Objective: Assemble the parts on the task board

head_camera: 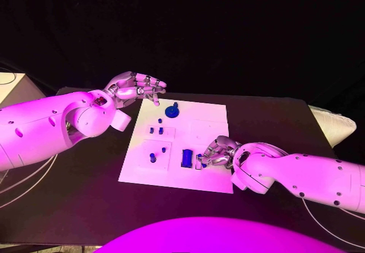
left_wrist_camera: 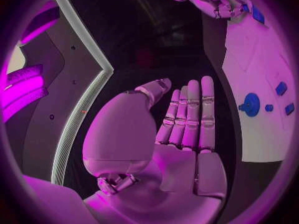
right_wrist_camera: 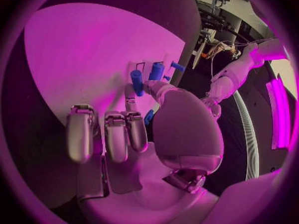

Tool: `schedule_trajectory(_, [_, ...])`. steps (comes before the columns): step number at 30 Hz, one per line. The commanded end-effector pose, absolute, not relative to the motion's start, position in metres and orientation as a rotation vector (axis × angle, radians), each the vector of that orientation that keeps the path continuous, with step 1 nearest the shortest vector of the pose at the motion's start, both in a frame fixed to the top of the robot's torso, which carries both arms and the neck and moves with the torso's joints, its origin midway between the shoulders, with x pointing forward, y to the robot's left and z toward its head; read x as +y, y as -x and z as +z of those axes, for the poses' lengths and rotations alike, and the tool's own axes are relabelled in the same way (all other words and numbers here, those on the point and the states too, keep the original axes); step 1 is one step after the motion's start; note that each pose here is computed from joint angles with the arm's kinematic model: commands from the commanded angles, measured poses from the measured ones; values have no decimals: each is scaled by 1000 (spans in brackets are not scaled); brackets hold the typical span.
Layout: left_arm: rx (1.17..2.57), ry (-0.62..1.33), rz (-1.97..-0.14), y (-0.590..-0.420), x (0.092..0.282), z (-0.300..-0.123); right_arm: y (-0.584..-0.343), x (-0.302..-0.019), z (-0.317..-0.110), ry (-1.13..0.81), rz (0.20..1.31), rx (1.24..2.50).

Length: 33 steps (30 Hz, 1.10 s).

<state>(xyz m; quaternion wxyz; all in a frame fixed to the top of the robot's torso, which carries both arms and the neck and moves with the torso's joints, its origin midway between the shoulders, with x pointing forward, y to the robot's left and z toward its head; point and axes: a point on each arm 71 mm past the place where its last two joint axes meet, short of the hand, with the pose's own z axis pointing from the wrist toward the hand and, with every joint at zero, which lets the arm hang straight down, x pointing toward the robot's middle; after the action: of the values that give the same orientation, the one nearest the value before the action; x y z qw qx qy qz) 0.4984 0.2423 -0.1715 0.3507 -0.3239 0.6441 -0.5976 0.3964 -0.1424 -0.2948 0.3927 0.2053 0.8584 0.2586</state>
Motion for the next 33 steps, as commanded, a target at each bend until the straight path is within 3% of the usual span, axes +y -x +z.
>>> schedule_trajectory(1, [1679, 828, -1567, -498, 240, -171, -395, -140, -297, -505, 648, 2224])
schedule_trajectory(33, [1704, 817, -1561, -497, 239, -172, -392, -135, -297, -483, 651, 2237])
